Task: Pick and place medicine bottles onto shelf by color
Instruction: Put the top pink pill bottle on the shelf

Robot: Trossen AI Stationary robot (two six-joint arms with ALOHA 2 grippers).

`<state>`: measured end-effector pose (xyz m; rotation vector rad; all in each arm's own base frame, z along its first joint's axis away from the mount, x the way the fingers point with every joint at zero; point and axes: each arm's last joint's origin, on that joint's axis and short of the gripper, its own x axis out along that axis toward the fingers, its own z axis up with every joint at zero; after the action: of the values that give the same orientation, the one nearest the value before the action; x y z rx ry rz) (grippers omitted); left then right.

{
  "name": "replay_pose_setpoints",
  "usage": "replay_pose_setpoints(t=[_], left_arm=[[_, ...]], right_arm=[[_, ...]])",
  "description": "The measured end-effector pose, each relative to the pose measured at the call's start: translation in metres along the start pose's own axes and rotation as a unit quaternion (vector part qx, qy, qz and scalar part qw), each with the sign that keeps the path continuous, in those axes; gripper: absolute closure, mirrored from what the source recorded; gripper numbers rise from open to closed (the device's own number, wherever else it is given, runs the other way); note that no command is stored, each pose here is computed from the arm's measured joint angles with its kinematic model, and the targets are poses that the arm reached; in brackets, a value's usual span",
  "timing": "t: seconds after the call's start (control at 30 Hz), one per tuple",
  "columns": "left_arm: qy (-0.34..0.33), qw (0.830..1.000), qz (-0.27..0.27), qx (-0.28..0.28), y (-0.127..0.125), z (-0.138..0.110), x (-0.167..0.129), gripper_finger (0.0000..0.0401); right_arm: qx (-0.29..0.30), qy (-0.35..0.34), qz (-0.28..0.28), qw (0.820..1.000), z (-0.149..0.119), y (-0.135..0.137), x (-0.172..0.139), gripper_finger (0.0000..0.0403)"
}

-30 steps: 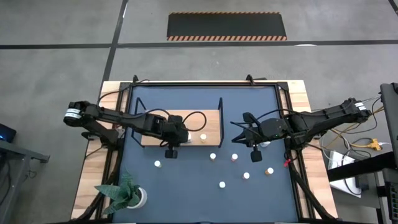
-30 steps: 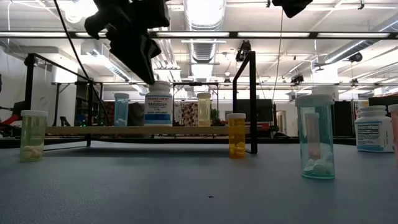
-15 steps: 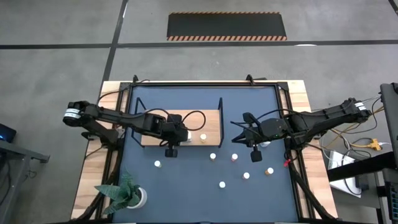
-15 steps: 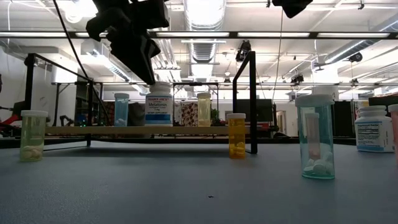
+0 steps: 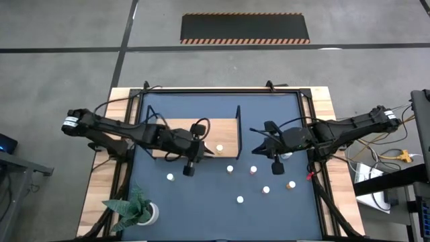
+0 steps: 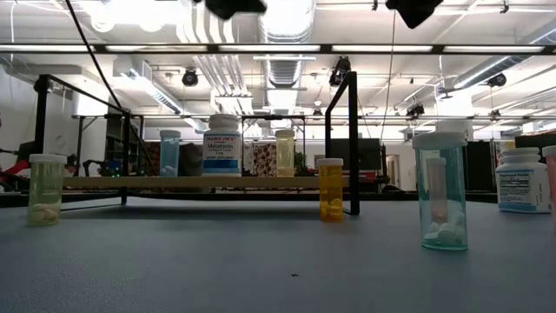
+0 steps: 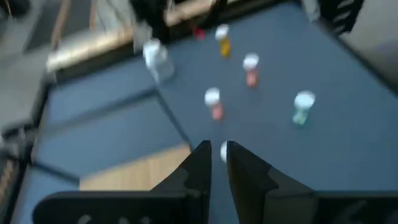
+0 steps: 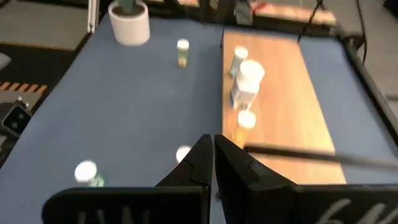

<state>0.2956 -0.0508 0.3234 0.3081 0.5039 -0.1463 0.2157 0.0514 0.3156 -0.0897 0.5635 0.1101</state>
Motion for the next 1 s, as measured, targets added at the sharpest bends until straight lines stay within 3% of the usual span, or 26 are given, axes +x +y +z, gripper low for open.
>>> replay_pose_setpoints(t=[0.17, 0.33, 0.6, 0.73, 1.0], left_arm=[[-0.056, 0.998, 0.005, 0.04, -0.004, 0.012, -0.001, 0.0368], [-0.068, 0.996, 0.009, 0.051, -0.004, 0.014, -0.002, 0.0368], [-0.084, 0.994, 0.026, 0.065, -0.002, 0.018, -0.002, 0.0368], [-0.091, 0.992, 0.032, 0.084, -0.002, 0.019, -0.004, 0.0368], [-0.093, 0.991, 0.046, 0.087, -0.001, 0.02, -0.005, 0.0368]], right_arm=[[0.025, 0.062, 0.015, 0.998, -0.015, 0.01, 0.002, 0.0394], [0.046, 0.118, 0.033, 0.991, -0.034, 0.027, 0.009, 0.0394], [0.1, 0.144, 0.03, 0.984, -0.057, 0.034, 0.019, 0.0385], [0.109, 0.137, 0.009, 0.984, -0.066, 0.034, 0.027, 0.0347], [0.078, 0.182, -0.043, 0.979, -0.08, 0.039, 0.059, 0.0229]])
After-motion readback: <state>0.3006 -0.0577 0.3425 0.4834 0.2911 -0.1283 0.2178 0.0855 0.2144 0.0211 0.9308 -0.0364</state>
